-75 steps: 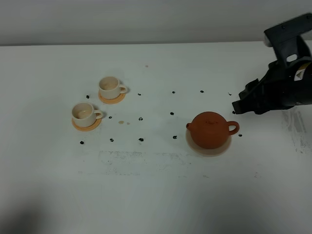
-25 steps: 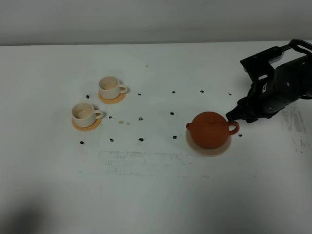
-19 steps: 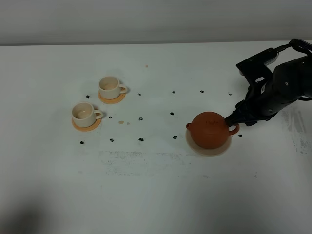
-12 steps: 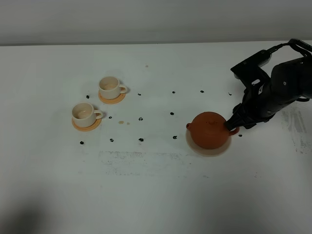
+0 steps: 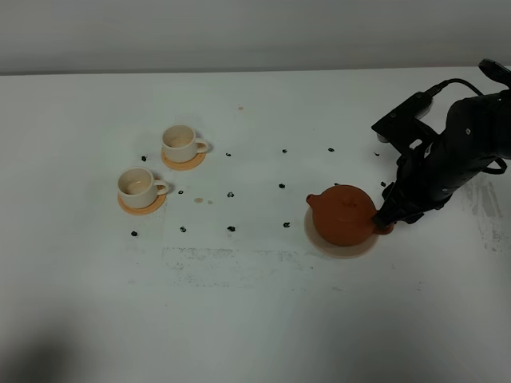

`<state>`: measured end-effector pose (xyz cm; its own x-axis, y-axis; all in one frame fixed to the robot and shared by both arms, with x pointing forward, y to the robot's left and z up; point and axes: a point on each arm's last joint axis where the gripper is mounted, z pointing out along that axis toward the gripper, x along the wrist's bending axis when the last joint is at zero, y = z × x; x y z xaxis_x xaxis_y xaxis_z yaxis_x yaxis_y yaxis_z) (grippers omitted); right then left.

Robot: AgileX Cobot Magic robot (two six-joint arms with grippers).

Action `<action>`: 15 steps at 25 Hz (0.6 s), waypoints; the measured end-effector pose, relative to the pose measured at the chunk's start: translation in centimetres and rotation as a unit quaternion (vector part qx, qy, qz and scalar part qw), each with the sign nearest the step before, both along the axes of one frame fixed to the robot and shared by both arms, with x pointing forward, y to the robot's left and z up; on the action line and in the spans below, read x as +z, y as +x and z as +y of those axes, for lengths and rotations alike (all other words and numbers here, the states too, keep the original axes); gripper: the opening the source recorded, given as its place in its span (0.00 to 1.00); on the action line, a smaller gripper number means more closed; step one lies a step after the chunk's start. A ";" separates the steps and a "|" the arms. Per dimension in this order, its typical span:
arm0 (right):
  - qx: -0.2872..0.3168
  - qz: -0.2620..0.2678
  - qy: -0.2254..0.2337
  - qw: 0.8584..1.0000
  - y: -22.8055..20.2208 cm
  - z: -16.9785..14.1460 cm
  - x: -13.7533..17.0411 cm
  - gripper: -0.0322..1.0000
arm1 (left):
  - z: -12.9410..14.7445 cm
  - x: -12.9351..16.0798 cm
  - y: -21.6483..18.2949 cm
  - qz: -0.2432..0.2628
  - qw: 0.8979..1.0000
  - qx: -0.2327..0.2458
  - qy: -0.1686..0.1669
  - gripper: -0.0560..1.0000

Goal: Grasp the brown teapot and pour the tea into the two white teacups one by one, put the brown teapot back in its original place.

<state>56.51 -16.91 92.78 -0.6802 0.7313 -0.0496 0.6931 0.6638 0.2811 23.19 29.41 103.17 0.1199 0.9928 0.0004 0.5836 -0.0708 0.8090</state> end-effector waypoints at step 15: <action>0.042 0.059 0.028 0.997 -1.2 0.8 -0.1 0.45 | 0.0 0.0 0.0 0.000 1.000 0.000 0.000 0.46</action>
<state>55.27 -16.09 92.70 -0.7374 0.6716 0.0728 0.6666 0.7060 0.2390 23.19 29.41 103.17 0.1199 0.9928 0.0004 0.5836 -0.0708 0.8090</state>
